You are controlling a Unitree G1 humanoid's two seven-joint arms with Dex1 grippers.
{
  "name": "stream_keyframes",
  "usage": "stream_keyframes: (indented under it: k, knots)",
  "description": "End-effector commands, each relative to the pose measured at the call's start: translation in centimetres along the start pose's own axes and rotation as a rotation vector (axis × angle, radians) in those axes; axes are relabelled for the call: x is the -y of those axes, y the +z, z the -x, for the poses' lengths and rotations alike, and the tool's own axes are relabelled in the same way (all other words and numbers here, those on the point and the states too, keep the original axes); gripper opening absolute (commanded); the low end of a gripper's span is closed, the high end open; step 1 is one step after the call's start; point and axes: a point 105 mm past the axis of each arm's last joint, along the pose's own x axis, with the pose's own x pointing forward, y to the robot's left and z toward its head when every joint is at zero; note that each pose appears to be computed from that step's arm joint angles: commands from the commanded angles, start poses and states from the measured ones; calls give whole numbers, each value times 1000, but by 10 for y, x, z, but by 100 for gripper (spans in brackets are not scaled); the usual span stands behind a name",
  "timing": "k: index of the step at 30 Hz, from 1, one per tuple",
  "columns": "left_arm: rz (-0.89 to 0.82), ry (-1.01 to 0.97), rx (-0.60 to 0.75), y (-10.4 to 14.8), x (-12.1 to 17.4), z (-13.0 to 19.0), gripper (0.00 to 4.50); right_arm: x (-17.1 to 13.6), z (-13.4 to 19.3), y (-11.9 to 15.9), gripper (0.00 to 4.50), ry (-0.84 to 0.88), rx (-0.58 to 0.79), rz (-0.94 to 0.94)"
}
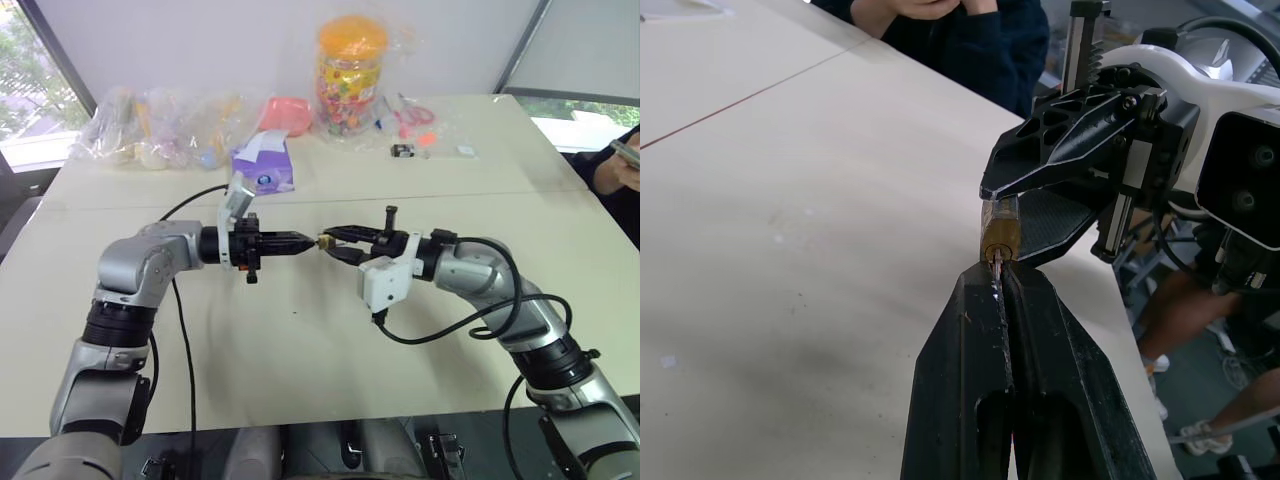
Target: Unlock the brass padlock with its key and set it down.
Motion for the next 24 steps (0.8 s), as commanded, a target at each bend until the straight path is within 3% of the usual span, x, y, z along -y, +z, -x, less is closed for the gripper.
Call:
stream_keyframes:
  k: [1, 24]
  knots:
    - [-80, 4, 4, 7, 2, -2, 4, 13, 3, 12, 69, -49, 43, 40]
    - [-631, 70, 15, 20, 4, -15, 4, 12, 4, 12, 69, -37, 44, 44]
